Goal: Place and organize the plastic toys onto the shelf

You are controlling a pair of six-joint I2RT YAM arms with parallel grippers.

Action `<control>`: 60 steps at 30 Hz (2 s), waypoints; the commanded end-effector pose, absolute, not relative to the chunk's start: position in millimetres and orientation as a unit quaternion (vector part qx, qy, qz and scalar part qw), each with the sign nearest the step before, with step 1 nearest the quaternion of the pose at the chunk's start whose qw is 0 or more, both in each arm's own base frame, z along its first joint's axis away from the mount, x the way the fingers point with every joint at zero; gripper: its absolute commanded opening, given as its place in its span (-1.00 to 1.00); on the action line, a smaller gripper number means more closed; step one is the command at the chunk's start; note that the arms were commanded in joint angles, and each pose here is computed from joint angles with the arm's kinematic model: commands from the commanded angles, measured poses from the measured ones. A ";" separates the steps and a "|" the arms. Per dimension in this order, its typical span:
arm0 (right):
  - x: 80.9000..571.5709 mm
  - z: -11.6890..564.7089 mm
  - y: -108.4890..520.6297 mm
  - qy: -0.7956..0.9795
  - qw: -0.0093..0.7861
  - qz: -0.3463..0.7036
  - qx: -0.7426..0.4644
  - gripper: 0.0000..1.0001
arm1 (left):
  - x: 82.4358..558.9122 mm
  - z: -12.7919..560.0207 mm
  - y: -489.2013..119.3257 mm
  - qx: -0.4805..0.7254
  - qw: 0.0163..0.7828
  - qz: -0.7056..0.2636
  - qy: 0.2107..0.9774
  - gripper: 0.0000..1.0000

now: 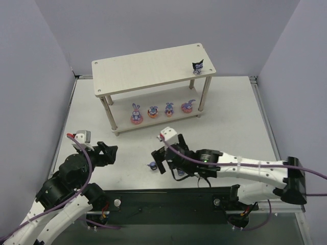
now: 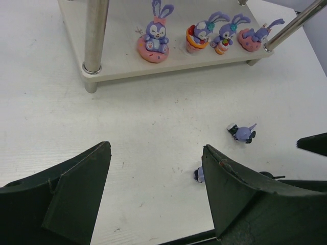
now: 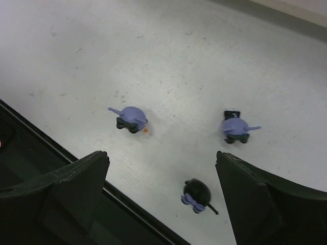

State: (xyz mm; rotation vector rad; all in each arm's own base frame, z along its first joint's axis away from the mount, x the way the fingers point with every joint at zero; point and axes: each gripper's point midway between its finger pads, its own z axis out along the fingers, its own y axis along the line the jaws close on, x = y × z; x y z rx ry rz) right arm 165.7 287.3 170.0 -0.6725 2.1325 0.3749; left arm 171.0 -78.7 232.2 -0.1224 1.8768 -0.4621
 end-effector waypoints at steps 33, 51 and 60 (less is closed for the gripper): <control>178.6 36.3 353.7 0.907 0.400 0.077 -0.105 0.10 | 167.3 251.6 -58.4 -0.080 0.607 -0.195 0.766 0.64; 202.2 104.7 337.8 0.886 0.440 0.071 -0.126 -1.00 | 165.8 253.0 -56.5 -0.084 0.610 -0.197 0.763 0.64; 233.4 261.8 321.0 0.843 0.467 0.167 -0.209 -1.00 | 166.8 252.3 -60.0 -0.079 0.607 -0.200 0.765 0.64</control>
